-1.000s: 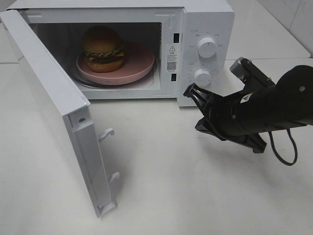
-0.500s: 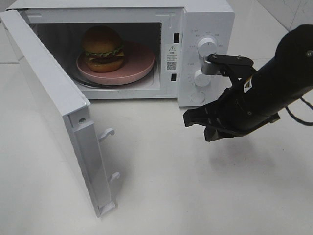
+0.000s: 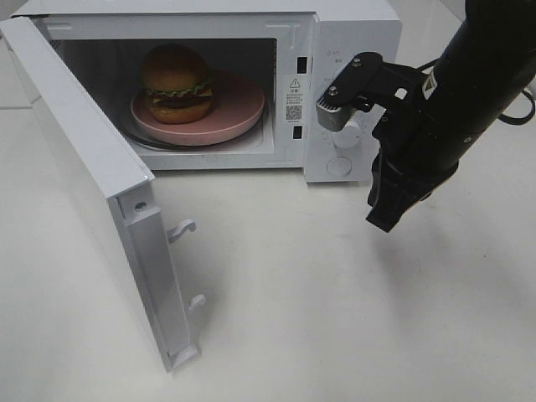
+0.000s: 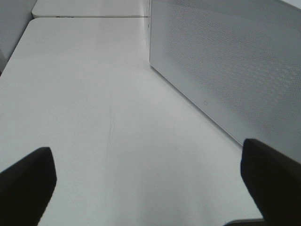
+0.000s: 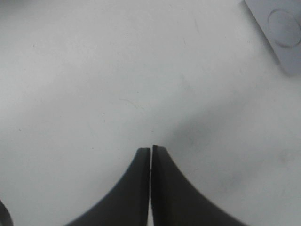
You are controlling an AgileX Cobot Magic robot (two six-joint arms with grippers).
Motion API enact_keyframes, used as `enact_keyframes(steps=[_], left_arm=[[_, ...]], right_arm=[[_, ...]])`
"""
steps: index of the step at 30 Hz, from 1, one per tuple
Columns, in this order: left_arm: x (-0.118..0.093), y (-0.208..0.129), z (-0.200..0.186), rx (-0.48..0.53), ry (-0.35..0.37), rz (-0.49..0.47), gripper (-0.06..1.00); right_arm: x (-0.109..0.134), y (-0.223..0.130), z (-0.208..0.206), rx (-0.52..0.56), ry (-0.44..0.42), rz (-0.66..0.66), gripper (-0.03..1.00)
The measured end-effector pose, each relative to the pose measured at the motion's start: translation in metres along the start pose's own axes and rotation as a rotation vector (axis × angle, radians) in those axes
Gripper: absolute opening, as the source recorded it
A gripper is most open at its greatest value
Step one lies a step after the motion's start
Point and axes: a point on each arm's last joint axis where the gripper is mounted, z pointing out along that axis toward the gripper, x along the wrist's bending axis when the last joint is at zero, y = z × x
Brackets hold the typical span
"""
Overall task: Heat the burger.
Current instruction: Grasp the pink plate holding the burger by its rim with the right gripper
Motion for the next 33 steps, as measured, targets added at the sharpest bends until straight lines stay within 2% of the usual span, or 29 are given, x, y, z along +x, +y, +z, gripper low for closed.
enact_keyframes(steps=[1, 2, 3, 6, 8, 9, 11, 12, 14, 15, 17, 20, 22, 23, 24, 25, 26, 27, 28, 29, 30, 31, 32, 33], left_arm=[[0.000, 0.000, 0.000, 0.000, 0.000, 0.000, 0.99], [0.000, 0.000, 0.000, 0.000, 0.000, 0.000, 0.99], [0.000, 0.000, 0.000, 0.000, 0.000, 0.000, 0.99], [0.000, 0.000, 0.000, 0.000, 0.000, 0.000, 0.99], [0.000, 0.000, 0.000, 0.000, 0.000, 0.000, 0.99], [0.000, 0.000, 0.000, 0.000, 0.000, 0.000, 0.99], [0.000, 0.000, 0.000, 0.000, 0.000, 0.000, 0.99], [0.000, 0.000, 0.000, 0.000, 0.000, 0.000, 0.99], [0.000, 0.000, 0.000, 0.000, 0.000, 0.000, 0.99], [0.000, 0.000, 0.000, 0.000, 0.000, 0.000, 0.99], [0.000, 0.000, 0.000, 0.000, 0.000, 0.000, 0.99], [0.000, 0.000, 0.000, 0.000, 0.000, 0.000, 0.99], [0.000, 0.000, 0.000, 0.000, 0.000, 0.000, 0.99], [0.000, 0.000, 0.000, 0.000, 0.000, 0.000, 0.99], [0.000, 0.000, 0.000, 0.000, 0.000, 0.000, 0.99], [0.000, 0.000, 0.000, 0.000, 0.000, 0.000, 0.99], [0.000, 0.000, 0.000, 0.000, 0.000, 0.000, 0.99], [0.000, 0.000, 0.000, 0.000, 0.000, 0.000, 0.99], [0.000, 0.000, 0.000, 0.000, 0.000, 0.000, 0.99], [0.000, 0.000, 0.000, 0.000, 0.000, 0.000, 0.99], [0.000, 0.000, 0.000, 0.000, 0.000, 0.000, 0.99], [0.000, 0.000, 0.000, 0.000, 0.000, 0.000, 0.99], [0.000, 0.000, 0.000, 0.000, 0.000, 0.000, 0.99], [0.000, 0.000, 0.000, 0.000, 0.000, 0.000, 0.99]], right_arm=[[0.000, 0.000, 0.000, 0.000, 0.000, 0.000, 0.03], [0.000, 0.001, -0.001, -0.001, 0.000, -0.055, 0.03], [-0.001, 0.002, -0.002, -0.002, -0.001, -0.179, 0.03], [-0.001, 0.002, -0.003, -0.001, -0.001, -0.230, 0.04], [-0.002, 0.003, -0.004, -0.001, -0.007, -0.481, 0.05], [-0.002, 0.003, -0.004, -0.001, -0.007, -0.481, 0.05], [-0.002, 0.003, -0.004, 0.000, -0.007, -0.630, 0.06], [-0.002, 0.003, -0.004, 0.000, -0.007, -0.630, 0.06], [-0.004, 0.002, -0.004, 0.011, -0.024, -0.747, 0.09], [-0.004, 0.002, -0.004, 0.011, -0.024, -0.747, 0.09], [-0.006, 0.004, -0.004, 0.013, -0.061, -0.826, 0.13], [-0.006, 0.005, -0.004, 0.018, -0.077, -0.852, 0.15], [-0.003, 0.011, -0.004, 0.024, -0.135, -0.940, 0.29], [-0.003, 0.011, -0.004, 0.024, -0.135, -0.940, 0.29], [-0.003, 0.012, -0.004, 0.019, -0.147, -0.949, 0.34], [-0.003, 0.014, -0.005, 0.004, -0.167, -0.956, 0.44], [-0.003, 0.014, -0.005, 0.004, -0.167, -0.956, 0.44], [-0.003, 0.015, -0.005, -0.003, -0.173, -0.956, 0.49], [-0.003, 0.016, -0.005, -0.008, -0.175, -0.942, 0.61], [-0.003, 0.016, -0.005, -0.008, -0.175, -0.942, 0.61], [-0.001, 0.017, -0.005, -0.018, -0.172, -0.916, 0.74], [-0.001, 0.017, -0.005, -0.018, -0.172, -0.916, 0.74], [0.000, 0.018, -0.005, -0.026, -0.168, -0.900, 0.78], [0.001, 0.019, -0.005, -0.048, -0.170, -0.865, 0.88]])
